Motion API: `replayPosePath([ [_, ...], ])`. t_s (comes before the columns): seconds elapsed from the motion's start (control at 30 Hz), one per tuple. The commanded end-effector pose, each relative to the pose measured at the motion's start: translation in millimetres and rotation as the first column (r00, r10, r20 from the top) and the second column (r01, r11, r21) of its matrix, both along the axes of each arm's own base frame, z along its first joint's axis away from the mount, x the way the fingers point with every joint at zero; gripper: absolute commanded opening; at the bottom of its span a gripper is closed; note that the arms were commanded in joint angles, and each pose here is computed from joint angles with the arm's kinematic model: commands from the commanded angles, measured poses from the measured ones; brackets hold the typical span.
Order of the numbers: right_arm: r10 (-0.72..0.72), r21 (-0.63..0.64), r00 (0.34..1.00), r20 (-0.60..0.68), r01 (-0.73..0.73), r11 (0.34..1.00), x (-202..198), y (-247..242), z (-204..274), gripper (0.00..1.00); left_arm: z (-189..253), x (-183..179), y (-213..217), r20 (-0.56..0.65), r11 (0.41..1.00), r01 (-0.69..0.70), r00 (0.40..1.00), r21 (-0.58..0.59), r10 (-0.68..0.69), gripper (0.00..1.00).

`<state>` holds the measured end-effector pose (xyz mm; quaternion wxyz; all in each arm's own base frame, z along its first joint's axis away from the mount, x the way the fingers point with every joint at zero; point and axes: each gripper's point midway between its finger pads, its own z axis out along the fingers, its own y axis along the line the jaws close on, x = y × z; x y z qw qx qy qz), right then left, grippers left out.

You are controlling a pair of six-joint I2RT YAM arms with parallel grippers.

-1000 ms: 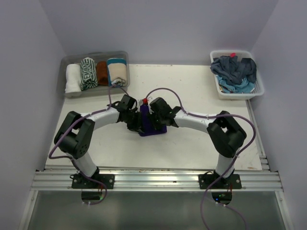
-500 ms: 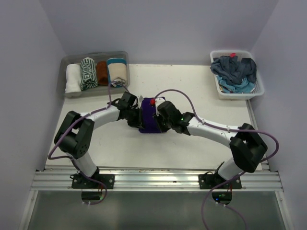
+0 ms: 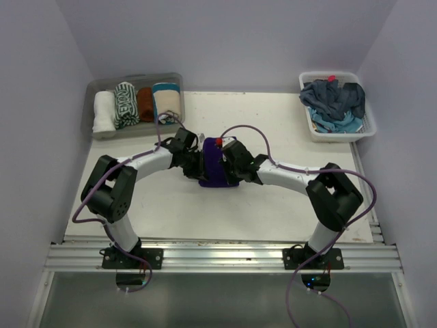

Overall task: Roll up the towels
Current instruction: Roll the towel

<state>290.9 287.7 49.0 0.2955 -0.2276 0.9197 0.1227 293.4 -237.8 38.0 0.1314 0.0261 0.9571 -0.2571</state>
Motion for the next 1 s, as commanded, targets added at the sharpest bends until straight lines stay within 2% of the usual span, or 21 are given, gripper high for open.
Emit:
replayPosePath([
  [0.0, -0.066, 0.066, 0.997, 0.037, 0.063, 0.996, 14.2, 6.0, 12.2, 0.17, 20.7, 15.8, -6.2, 0.07, 1.0, -0.005, 0.998, -0.021, 0.006, 0.23],
  [0.27, -0.184, 0.085, 0.981, -0.052, 0.188, 0.978, 18.3, -6.4, -9.9, 0.13, 25.2, 22.1, -3.2, 0.087, 1.0, -0.019, 0.996, 0.005, 0.018, 0.44],
  [0.47, -0.261, 0.059, 0.957, -0.128, 0.269, 0.961, 15.8, -16.3, -24.0, 0.11, 34.0, 27.6, 3.8, 0.136, 0.998, -0.066, 0.989, 0.016, 0.063, 0.44],
  [0.57, -0.239, 0.065, 0.963, -0.122, 0.248, 0.967, 15.2, -17.2, -18.5, 0.11, 39.6, 25.2, 7.7, 0.165, 0.997, -0.073, 0.984, 0.013, 0.07, 0.43],
  [0.63, -0.22, 0.08, 0.971, -0.098, 0.228, 0.97, 16.5, -16.7, -7.1, 0.14, 38.4, 24.1, 8.1, 0.157, 0.997, -0.07, 0.985, 0.019, 0.066, 0.43],
  [0.77, -0.175, 0.03, 0.984, -0.015, 0.176, 0.984, 21.6, -27.8, 7.9, 0.21, 32.9, 24.6, 6.7, 0.136, 0.997, -0.069, 0.988, 0.016, 0.066, 0.43],
  [0.8, -0.166, 0.007, 0.986, 0.002, 0.166, 0.986, 20.9, -30.8, 9.8, 0.27, 31.9, 25.3, 5.7, 0.134, 0.998, -0.069, 0.989, 0.014, 0.066, 0.43],
  [0.97, -0.017, -0.098, 0.993, 0.121, 0.029, 0.995, 13.0, -26.7, 24.0, 0.4, 33.8, 30.1, 9.0, 0.126, 0.997, -0.074, 0.989, -0.014, 0.075, 0.43],
])
